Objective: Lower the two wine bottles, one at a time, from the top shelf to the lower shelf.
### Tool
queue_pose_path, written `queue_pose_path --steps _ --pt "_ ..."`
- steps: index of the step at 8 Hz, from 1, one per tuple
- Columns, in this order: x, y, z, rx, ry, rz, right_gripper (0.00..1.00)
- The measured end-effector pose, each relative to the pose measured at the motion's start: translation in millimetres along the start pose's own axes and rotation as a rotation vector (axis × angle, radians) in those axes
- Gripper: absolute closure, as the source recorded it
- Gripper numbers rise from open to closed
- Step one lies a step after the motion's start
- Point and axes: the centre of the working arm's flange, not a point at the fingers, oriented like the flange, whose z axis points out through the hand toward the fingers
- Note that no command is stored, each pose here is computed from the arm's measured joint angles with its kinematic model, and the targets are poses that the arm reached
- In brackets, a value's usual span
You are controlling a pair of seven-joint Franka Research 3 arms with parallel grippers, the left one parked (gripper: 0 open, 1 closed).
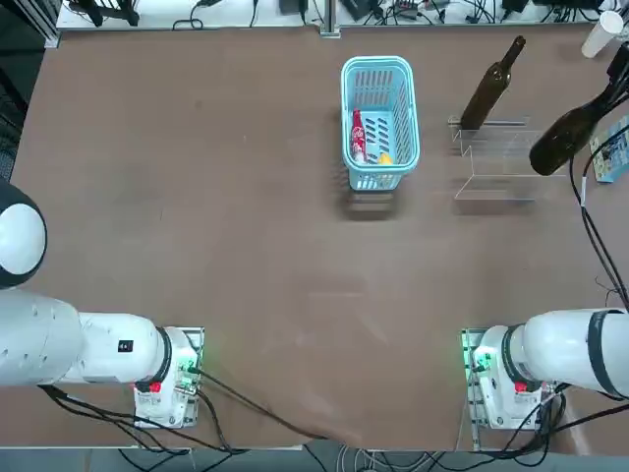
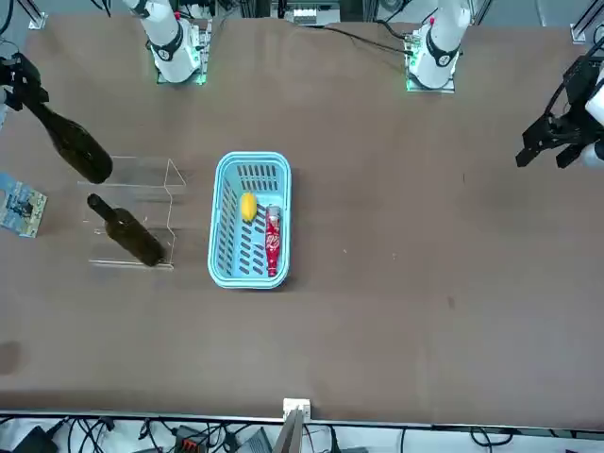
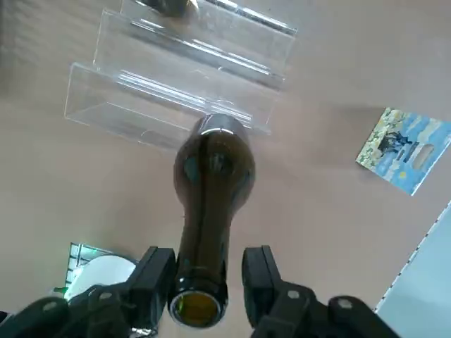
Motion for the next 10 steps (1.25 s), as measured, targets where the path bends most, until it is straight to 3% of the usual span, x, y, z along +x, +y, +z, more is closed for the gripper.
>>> queue_pose_path --steps 1,2,5,10 --pt "0.0 0.0 0.1 0.000 0.000 0.000 0.39" --pt "0.0 -0.1 0.2 0.000 -0.001 0.000 0.49" --pt "0.0 -0.4 0.3 0.001 -0.002 -0.001 0.60" --pt "-0.2 -0.7 -0.4 -0.001 0.001 -0.001 0.61"
